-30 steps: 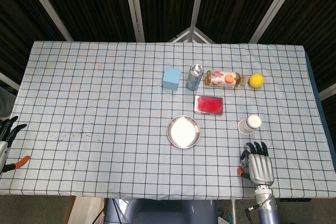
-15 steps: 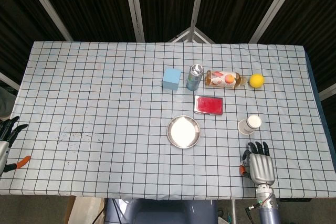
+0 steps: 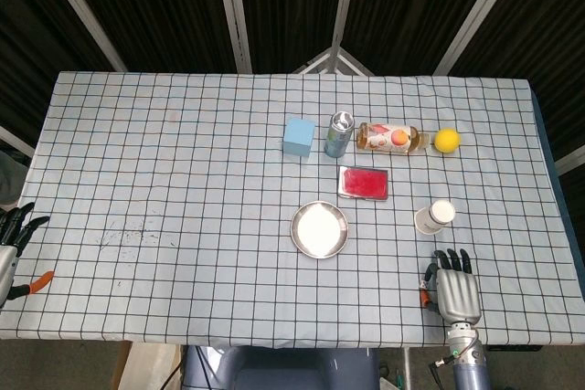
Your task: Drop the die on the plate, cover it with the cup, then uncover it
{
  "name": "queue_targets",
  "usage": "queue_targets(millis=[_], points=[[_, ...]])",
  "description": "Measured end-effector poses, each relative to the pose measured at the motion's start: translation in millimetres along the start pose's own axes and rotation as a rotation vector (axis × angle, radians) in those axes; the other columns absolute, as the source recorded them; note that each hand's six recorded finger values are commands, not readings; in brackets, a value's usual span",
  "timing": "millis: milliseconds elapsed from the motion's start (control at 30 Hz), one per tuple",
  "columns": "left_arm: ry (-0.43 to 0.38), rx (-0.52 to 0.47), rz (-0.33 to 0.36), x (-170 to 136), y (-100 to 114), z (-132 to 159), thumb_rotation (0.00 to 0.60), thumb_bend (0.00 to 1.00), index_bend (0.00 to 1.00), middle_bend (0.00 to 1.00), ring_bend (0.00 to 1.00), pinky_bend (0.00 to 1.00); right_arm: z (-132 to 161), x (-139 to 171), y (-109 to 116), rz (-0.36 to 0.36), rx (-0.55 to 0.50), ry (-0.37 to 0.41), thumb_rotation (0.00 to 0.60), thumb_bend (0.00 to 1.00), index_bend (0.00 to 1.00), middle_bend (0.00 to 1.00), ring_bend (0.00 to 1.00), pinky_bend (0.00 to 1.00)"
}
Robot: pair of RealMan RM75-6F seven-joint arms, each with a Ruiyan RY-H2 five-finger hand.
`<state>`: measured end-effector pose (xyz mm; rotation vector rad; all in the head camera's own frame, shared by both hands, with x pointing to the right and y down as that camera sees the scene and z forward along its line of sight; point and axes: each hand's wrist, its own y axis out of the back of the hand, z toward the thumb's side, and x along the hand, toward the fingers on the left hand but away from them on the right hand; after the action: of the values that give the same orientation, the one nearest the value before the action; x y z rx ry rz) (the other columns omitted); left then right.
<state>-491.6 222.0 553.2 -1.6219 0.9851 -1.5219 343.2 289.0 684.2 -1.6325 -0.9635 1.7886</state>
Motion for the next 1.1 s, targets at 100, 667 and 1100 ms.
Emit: queue_targets(millis=[100, 667, 1100], points=[[0.0, 0.001, 0.0, 0, 0, 0, 0.6, 0.29, 0.16, 0.0, 0.0, 0.02, 0, 0, 0, -0.001, -0.002, 0.001, 0.6, 0.3, 0.56, 0.2, 0.11, 0.0], [0.002, -0.001, 0.004, 0, 1, 0, 0.6, 0.29, 0.16, 0.0, 0.0, 0.02, 1, 0, 12, -0.064, -0.051, -0.007, 0.6, 0.49, 0.71, 0.26, 0.15, 0.0], [0.0, -0.009, 0.006, -2, 2, -1, 0.6, 0.29, 0.16, 0.0, 0.0, 0.02, 28, 8, 107, -0.312, -0.162, 0.085, 0.6, 0.49, 0.71, 0.26, 0.15, 0.0]])
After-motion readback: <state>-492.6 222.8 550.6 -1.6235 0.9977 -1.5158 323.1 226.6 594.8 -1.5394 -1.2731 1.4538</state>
